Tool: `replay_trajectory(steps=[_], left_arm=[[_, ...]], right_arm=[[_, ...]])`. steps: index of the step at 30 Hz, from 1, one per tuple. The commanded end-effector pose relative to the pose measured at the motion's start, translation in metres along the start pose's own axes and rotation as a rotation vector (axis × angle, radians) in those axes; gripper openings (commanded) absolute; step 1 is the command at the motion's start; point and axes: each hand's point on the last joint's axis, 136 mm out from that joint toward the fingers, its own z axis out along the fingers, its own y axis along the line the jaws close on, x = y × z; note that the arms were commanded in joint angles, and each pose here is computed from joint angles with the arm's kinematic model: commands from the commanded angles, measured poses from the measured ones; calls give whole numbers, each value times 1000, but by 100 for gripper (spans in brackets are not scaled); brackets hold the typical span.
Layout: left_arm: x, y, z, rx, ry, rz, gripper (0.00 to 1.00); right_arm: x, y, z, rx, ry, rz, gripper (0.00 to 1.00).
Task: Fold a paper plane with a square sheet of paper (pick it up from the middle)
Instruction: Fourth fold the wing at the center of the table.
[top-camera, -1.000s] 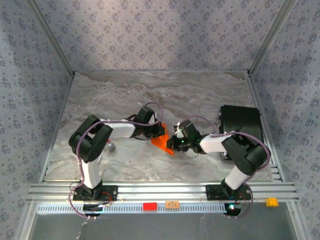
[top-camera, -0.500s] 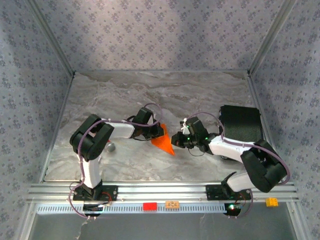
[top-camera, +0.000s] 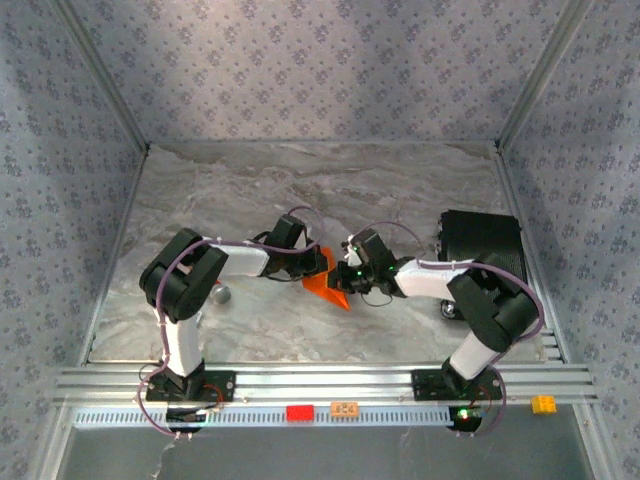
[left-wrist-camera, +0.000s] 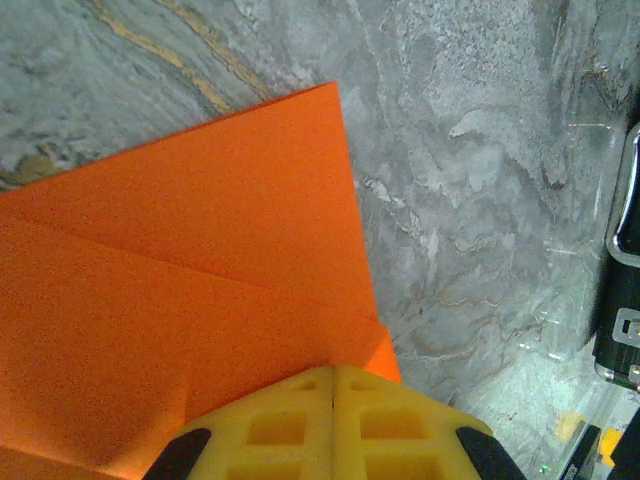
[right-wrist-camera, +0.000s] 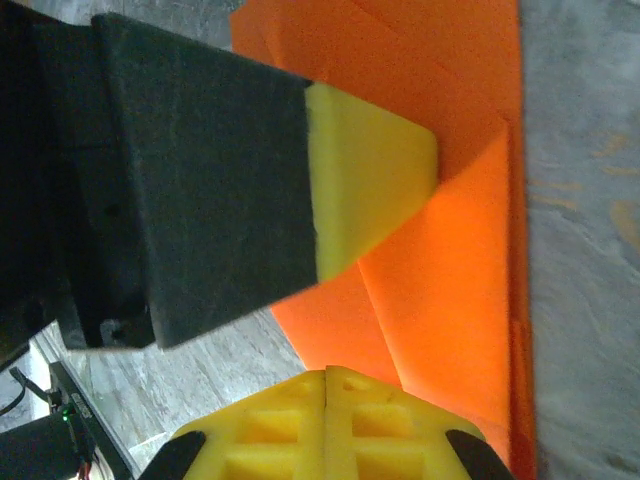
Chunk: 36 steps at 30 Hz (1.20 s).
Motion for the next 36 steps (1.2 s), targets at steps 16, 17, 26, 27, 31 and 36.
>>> replay_trajectory(steps=[16,17,26,27,31,36], left_arm=[[12,40,9,-100,33,-50,4],[12,40,10,-100,33,-54,4],[12,38,9,-88,33,-54,4],[12,38,9,-90,31,-55,4],[13,38,10,-88,34,-55,4],[13,38,11,-89,37,-55,4]], right_arm=[[42,-41,-6,72,57,46,2],[44,-42,-7,76,60,44,2],[30,-15,-21,11,24,2,2],[27,-12,-20,6,22,-4,2],[23,-12,-11,14,36,-2,3],[45,-41,-2,67,88,44,3]])
